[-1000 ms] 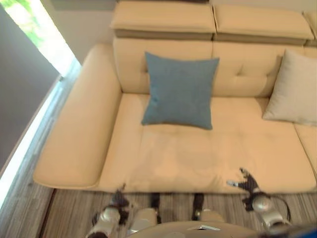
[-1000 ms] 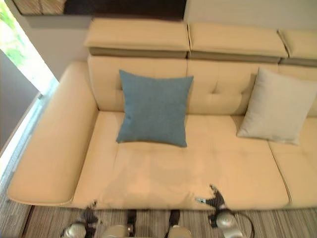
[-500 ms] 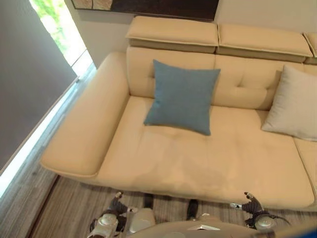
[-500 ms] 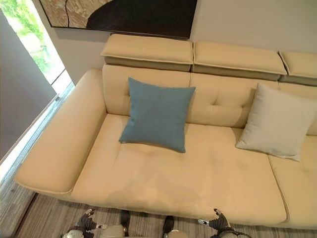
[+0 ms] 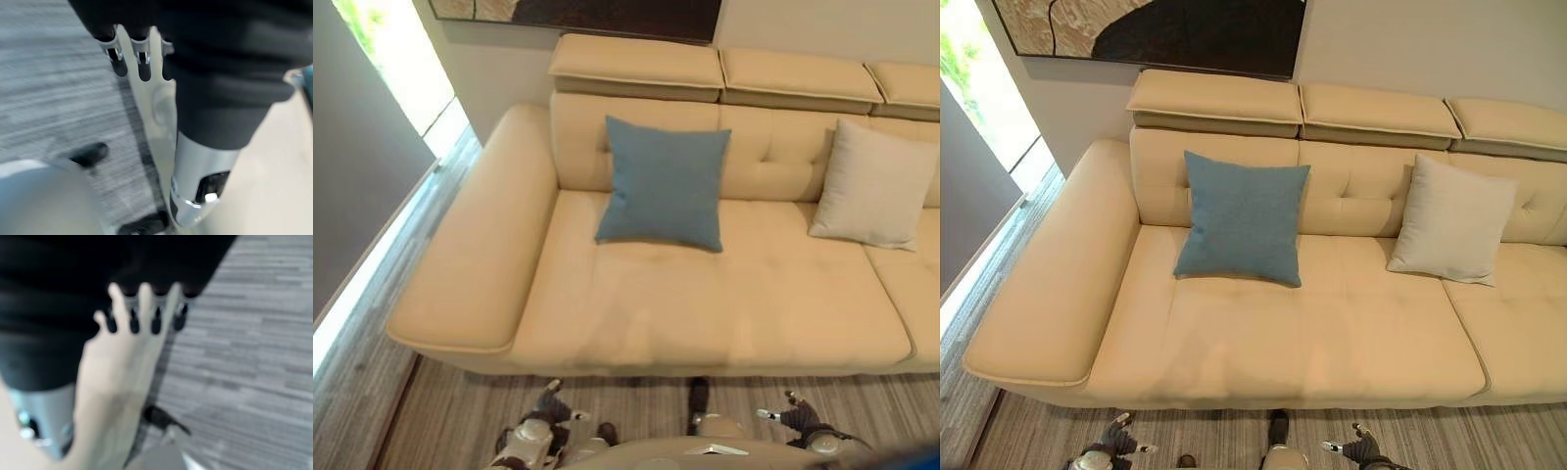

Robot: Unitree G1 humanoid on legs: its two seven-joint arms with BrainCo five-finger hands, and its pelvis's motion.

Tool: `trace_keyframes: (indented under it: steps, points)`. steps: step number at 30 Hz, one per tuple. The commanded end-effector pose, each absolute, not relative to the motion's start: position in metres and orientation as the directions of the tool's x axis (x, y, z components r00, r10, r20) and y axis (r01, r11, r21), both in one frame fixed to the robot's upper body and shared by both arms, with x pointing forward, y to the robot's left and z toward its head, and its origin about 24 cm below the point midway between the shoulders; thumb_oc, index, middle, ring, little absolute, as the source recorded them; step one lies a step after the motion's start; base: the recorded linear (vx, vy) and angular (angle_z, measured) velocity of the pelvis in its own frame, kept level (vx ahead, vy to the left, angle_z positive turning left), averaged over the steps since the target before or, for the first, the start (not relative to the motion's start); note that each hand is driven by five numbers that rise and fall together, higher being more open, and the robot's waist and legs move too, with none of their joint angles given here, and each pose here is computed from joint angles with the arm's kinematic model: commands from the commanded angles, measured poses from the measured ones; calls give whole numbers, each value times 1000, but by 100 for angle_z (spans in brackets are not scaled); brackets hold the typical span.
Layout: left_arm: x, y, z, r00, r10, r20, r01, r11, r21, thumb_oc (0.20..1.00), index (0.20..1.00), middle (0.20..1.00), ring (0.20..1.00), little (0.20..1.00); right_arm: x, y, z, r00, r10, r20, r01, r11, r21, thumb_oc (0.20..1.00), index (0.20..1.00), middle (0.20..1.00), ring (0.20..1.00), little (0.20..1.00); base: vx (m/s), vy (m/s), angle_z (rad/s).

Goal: Pick up all the scattered cushions and arrange them neatly on the sofa.

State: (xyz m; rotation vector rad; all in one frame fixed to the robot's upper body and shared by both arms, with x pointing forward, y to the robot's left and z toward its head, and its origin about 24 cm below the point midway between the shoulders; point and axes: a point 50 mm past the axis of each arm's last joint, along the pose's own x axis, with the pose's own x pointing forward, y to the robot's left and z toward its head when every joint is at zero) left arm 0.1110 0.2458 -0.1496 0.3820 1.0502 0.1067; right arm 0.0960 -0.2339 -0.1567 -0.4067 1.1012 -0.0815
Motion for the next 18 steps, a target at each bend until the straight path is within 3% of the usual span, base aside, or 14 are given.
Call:
trace_keyframes:
  steps: [1, 18]
  points:
    - [125, 241, -147, 526, 269, -807, 58, 935, 350, 1000, 1000, 1000, 1000, 1000, 122, -248, -146, 521, -284, -805, -168, 891, -423, 1000, 1000, 1000, 1000, 1000, -84, -2, -22]
    - [112, 221, -156, 492, 213, -844, 134, 940, 315, 1000, 1000, 1000, 1000, 1000, 103, -241, -154, 470, -273, -839, -213, 888, -408, 1000, 1000, 1000, 1000, 1000, -15, -54, -8]
